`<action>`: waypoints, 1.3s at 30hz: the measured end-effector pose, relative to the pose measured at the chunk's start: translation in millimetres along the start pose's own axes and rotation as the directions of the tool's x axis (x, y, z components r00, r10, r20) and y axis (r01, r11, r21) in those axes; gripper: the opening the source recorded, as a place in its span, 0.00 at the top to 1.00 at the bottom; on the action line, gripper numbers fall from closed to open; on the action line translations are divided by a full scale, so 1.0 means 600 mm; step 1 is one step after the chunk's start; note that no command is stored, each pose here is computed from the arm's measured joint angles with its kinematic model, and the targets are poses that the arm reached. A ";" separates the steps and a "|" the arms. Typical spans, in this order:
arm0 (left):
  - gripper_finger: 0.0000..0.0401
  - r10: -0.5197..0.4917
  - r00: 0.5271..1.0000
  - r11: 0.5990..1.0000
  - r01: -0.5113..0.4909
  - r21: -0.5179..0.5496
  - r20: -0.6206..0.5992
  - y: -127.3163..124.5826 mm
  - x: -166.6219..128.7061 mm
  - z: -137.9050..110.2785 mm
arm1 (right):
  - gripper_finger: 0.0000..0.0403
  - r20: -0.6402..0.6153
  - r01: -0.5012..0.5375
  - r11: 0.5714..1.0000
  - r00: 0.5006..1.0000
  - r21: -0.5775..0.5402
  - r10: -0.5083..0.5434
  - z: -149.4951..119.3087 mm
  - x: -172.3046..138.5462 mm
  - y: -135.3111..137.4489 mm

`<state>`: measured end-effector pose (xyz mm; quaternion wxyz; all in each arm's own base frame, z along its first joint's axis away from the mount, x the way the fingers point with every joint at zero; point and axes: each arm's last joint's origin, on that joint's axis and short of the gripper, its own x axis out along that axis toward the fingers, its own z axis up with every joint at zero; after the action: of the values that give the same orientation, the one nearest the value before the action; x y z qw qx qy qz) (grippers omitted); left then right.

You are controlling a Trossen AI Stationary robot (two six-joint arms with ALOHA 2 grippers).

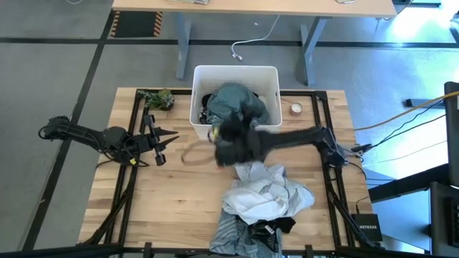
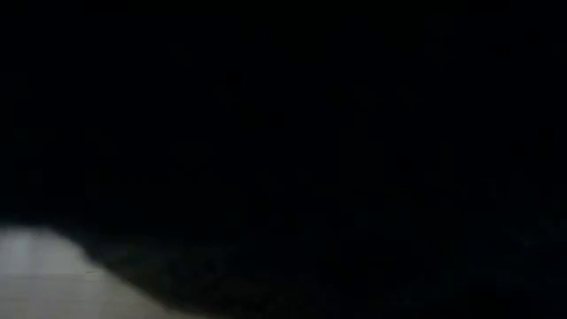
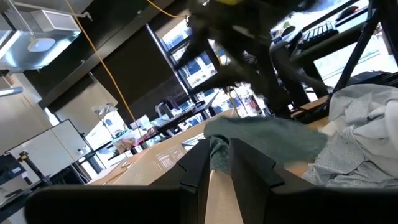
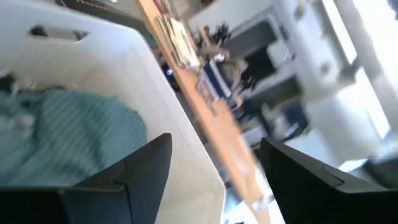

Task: Sort clothes
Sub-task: Put the blue patterned shirt into the white laundry bin

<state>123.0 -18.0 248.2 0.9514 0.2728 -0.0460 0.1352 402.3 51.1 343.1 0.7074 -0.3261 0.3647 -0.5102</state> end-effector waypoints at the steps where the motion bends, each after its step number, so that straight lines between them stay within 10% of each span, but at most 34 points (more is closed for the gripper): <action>1: 0.86 0.000 1.000 1.000 0.000 0.000 0.000 0.000 0.000 0.000 | 0.35 -0.021 -0.014 0.999 1.000 0.048 0.015 0.009 0.012 -0.021; 11: 0.86 0.000 1.000 1.000 0.000 0.011 -0.001 0.000 0.000 0.000 | 0.35 -0.186 -0.261 0.912 0.926 0.318 0.330 0.006 0.124 -0.103; 26: 0.86 -0.012 1.000 1.000 0.011 -0.026 -0.017 -0.002 0.000 -0.003 | 0.35 -0.118 -0.534 0.821 0.819 0.201 0.561 -0.024 -0.094 -0.020; 39: 0.86 -0.010 1.000 0.999 0.011 0.037 -0.015 -0.002 0.000 -0.003 | 0.39 -0.167 -0.539 0.785 0.781 0.305 0.602 -0.152 -0.076 0.104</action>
<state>123.3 -18.0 246.4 0.9473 0.2895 -0.0353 0.1329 345.3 103.2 252.1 0.8101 -0.0428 0.4700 -0.3479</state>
